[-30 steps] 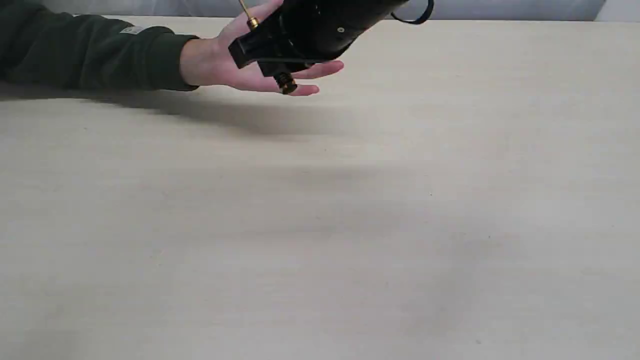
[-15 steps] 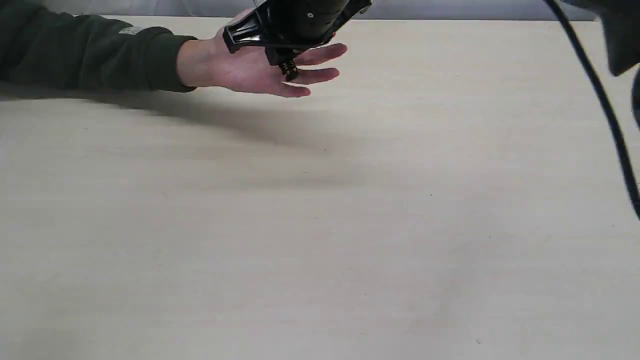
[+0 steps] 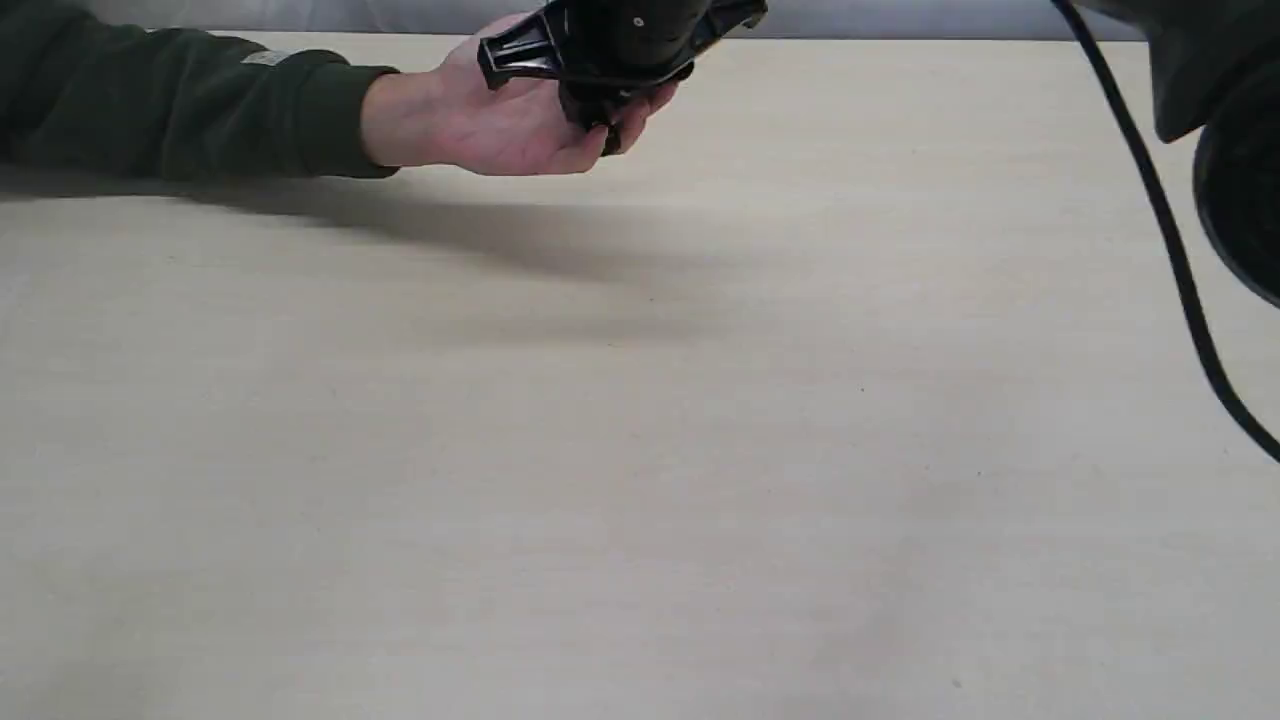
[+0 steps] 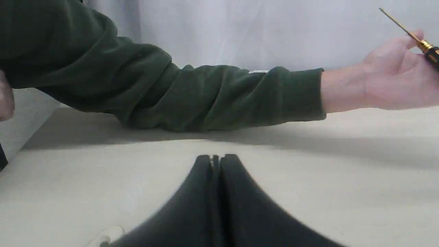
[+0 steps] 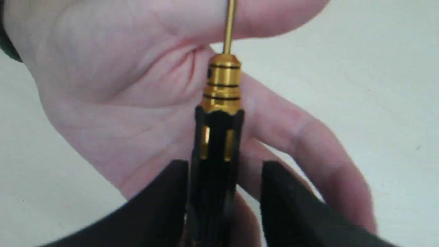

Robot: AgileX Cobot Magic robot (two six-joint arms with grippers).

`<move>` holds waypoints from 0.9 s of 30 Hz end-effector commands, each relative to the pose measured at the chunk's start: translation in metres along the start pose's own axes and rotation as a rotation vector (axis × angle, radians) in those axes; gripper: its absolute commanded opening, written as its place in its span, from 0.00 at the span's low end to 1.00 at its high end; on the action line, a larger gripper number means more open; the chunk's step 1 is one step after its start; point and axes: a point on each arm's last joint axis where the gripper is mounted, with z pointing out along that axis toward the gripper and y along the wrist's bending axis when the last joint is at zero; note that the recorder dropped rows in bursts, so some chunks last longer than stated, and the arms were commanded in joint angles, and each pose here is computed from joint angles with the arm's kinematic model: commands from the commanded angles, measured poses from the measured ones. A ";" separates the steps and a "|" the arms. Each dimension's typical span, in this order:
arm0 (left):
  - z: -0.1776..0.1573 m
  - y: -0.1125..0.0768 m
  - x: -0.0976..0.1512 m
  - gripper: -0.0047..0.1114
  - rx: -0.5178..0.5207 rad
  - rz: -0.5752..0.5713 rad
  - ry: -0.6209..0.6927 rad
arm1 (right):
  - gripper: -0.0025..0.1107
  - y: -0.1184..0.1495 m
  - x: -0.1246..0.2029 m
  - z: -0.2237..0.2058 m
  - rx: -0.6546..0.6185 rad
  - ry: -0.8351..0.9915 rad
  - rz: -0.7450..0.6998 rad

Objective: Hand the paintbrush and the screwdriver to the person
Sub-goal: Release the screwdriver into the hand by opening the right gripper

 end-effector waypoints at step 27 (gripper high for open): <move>0.000 -0.001 0.000 0.04 0.008 -0.005 -0.010 | 0.33 -0.016 0.048 -0.129 0.015 -0.094 -0.077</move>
